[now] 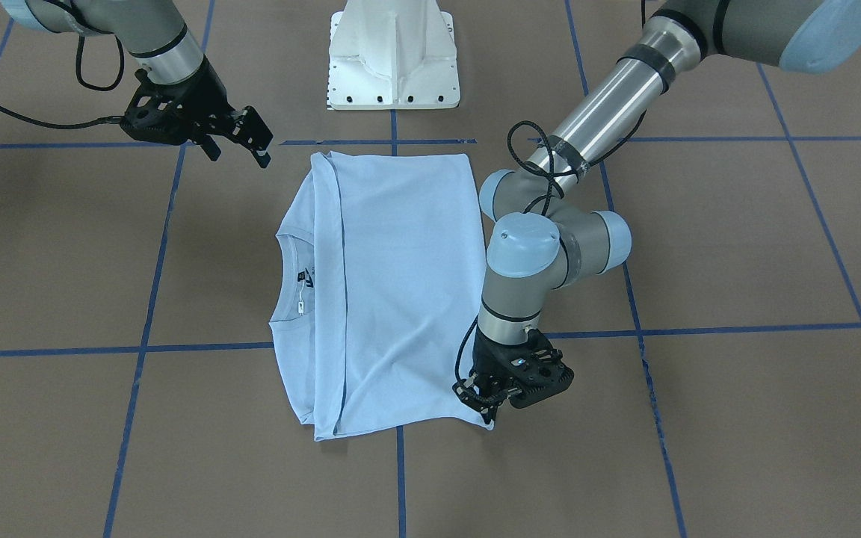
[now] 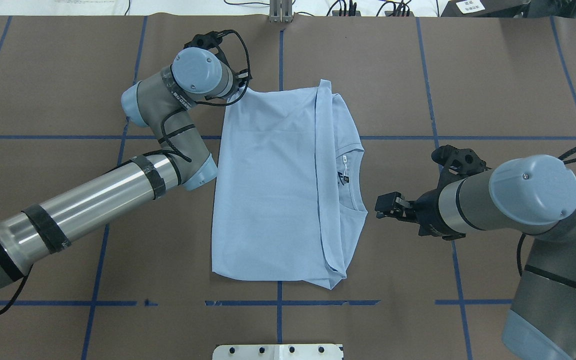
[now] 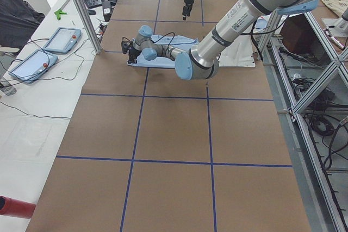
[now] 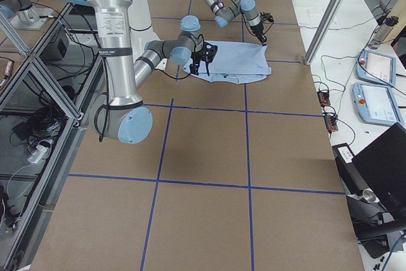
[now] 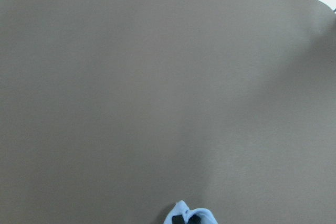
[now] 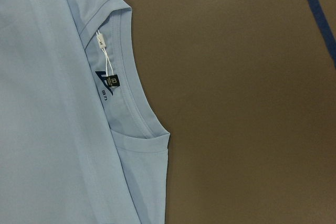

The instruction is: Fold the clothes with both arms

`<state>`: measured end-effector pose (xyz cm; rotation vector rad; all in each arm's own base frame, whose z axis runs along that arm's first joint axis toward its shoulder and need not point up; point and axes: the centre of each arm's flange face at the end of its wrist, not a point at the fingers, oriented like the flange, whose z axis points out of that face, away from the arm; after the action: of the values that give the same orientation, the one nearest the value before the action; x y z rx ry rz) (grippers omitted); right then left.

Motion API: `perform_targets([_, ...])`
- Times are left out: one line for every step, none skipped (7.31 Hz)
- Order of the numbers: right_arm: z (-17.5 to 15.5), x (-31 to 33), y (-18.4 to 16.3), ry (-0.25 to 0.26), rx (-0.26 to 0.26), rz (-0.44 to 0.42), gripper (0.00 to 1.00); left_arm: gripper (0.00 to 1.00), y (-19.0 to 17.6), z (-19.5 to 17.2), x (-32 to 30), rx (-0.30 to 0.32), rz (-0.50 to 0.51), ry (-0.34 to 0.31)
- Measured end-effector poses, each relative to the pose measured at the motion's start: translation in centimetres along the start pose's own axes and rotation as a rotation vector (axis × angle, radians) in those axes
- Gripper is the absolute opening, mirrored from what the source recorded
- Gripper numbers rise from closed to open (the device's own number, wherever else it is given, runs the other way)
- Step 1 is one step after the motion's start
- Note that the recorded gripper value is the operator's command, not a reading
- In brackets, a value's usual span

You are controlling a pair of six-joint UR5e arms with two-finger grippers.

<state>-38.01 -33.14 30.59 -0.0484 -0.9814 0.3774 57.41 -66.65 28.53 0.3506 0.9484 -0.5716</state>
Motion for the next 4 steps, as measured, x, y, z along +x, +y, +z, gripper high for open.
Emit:
perform_targets([0.0, -0.1, 0.0, -0.001, 0.0, -0.001, 1.0, 1.0, -0.4, 0.2, -0.1, 0.014, 0.015, 0.001])
perform_targets([0.1, -0.2, 0.1, -0.001, 0.003, -0.002, 1.0, 1.0, -1.3, 0.1, -0.3, 0.028, 0.046, -0.002])
perform_targets([0.2, -0.2, 0.1, 0.0, 0.007, -0.004, 1.0, 1.0, -3.2, -0.2, -0.7, 0.045, 0.081, -0.007])
perform_targets([0.5, -0.2, 0.2, 0.003, 0.009, -0.008, 1.0, 1.0, -5.6, -0.8, -1.6, 0.049, 0.105, -0.02])
